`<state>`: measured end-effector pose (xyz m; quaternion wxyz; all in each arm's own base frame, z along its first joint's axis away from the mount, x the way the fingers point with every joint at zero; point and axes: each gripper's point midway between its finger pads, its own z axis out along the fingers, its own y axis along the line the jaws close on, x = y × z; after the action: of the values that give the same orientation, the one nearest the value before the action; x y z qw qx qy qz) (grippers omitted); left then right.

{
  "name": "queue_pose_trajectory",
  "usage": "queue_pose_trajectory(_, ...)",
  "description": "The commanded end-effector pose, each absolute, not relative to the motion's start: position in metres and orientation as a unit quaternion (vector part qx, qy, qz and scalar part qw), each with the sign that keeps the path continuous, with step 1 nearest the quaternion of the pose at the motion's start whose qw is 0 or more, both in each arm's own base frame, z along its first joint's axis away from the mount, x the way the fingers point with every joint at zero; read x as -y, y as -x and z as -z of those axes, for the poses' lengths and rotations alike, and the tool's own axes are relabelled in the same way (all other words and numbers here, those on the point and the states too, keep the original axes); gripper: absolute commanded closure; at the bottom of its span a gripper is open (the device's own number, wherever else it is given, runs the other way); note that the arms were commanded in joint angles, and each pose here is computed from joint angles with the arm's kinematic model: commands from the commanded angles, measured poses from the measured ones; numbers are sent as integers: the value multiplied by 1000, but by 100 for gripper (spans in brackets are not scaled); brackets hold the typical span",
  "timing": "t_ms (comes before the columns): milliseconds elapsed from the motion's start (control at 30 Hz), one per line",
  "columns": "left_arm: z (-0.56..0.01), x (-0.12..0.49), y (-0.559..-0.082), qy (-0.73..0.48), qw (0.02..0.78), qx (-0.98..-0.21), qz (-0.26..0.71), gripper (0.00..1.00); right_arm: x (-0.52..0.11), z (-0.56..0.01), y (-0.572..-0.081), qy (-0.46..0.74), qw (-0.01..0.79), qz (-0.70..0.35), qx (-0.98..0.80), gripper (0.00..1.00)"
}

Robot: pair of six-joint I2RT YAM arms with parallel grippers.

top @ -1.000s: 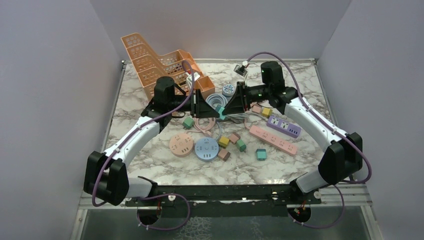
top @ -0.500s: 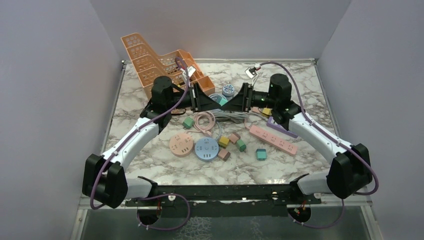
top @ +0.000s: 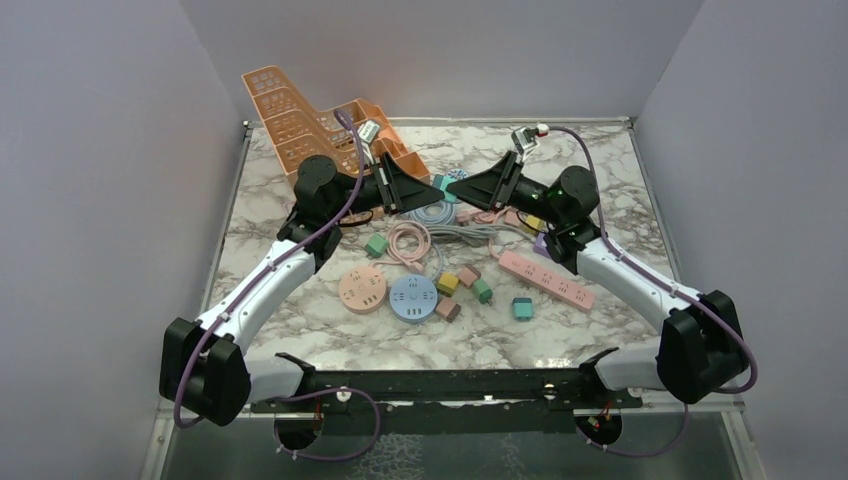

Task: Insert the plug

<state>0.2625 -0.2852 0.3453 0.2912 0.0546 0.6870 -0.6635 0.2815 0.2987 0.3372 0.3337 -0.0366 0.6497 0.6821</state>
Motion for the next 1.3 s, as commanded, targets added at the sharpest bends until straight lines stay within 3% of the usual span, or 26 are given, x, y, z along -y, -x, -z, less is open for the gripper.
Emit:
queue_pose_trajectory(0,-371,286,-247,-64,298,-655,692,100,-295,-368,-292,13,374,-711,-596,55)
queue_pose_trajectory(267,-374,284,-251,-49,309,-647,696,100,-305,-365,-286,24,353,-718,-599,63)
queue_pose_trajectory(400,-375,282,-257,-32,322,-645,692,100,-308,-361,-279,30,343,-720,-602,55)
queue_pose_trajectory(533,-372,281,-263,-13,329,-645,689,100,-309,-357,-277,27,336,-721,-606,54)
queue_pose_trajectory(633,-371,281,-264,-10,330,-645,689,100,-309,-353,-278,18,333,-718,-611,62)
queue_pose_trajectory(767,-366,280,-264,-7,330,-647,687,100,-307,-350,-284,1,336,-712,-617,82)
queue_pose_trajectory(833,-364,279,-264,-5,331,-649,685,91,-308,-346,-286,-5,335,-704,-626,89)
queue_pose_trajectory(933,-353,278,-264,-5,336,-655,677,60,-310,-335,-291,-7,330,-683,-652,95)
queue_pose_trajectory(1000,-339,275,-264,-9,339,-664,666,44,-311,-325,-295,-4,327,-659,-678,99)
queue_pose_trajectory(1100,-306,267,-265,4,339,-686,644,34,-313,-301,-298,22,308,-602,-736,99)
queue_pose_trajectory(1267,-260,240,-264,22,361,-721,591,29,-295,-236,-299,36,260,-469,-843,99)
